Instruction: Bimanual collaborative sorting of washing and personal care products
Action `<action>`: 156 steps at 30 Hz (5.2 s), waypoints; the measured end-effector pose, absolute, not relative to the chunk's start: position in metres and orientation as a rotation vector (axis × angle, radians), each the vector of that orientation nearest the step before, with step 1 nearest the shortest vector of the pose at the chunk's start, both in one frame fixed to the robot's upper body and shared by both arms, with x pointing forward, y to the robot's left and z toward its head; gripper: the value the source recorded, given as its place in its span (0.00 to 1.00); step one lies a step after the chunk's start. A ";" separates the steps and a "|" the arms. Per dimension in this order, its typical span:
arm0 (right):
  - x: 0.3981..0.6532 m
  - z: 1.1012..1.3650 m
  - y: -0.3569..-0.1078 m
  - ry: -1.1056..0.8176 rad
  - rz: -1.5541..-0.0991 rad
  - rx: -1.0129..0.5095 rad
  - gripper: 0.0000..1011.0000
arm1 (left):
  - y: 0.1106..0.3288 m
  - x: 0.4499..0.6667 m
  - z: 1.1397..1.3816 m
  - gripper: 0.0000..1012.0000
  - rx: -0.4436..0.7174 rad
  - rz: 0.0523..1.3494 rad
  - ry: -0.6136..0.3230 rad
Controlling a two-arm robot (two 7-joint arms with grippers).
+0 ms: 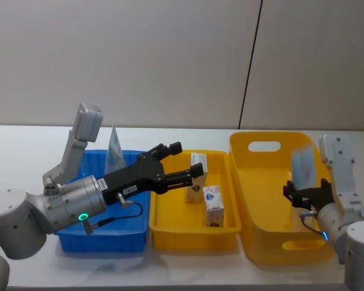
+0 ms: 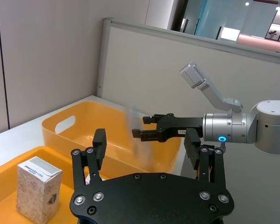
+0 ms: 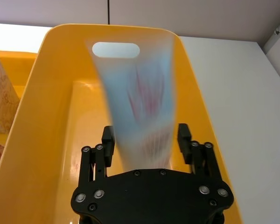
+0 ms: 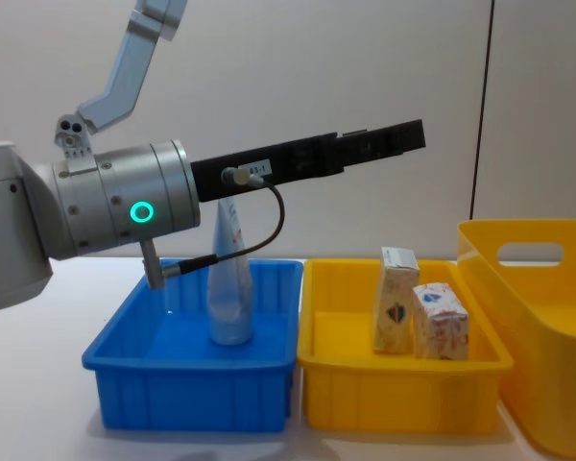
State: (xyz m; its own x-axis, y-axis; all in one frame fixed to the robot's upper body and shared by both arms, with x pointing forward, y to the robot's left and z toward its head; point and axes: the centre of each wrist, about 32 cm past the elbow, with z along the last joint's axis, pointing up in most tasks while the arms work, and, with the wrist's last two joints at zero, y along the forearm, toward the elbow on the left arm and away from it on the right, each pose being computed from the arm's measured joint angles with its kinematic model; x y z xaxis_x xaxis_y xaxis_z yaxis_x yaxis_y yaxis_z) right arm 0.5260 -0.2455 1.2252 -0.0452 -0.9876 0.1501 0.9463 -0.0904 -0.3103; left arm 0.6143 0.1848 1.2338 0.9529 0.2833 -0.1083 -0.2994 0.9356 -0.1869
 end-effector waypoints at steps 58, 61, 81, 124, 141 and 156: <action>0.496 1.263 -0.258 -0.034 -1.404 0.132 0.99 | 0.189 0.593 1.224 0.99 -0.125 0.467 0.041; 0.496 1.263 -0.258 -0.035 -1.403 0.132 0.99 | 0.190 0.589 1.222 0.99 -0.113 0.495 0.032; 0.464 1.213 -0.244 -0.066 -1.293 0.057 0.99 | 0.194 0.555 1.213 0.99 -0.025 0.731 -0.057; 0.451 1.197 -0.222 -0.027 -1.207 0.011 0.99 | 0.199 0.492 1.205 0.99 0.061 1.124 -0.269; 0.469 1.204 -0.184 0.080 -1.236 -0.123 0.99 | 0.198 0.492 1.205 0.99 0.061 1.124 -0.269; 0.483 1.198 -0.157 0.108 -1.263 -0.215 0.99 | 0.198 0.492 1.204 0.99 0.061 1.124 -0.268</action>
State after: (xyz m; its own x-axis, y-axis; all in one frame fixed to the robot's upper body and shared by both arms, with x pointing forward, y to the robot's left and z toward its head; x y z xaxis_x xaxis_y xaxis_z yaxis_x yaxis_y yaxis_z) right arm 0.4831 -0.1568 1.1981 0.3009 -0.9529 0.0377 0.9327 0.2859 -0.2197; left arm 0.4920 0.1984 1.2044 0.4040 0.8820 0.2425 -0.8967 0.4343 -0.0859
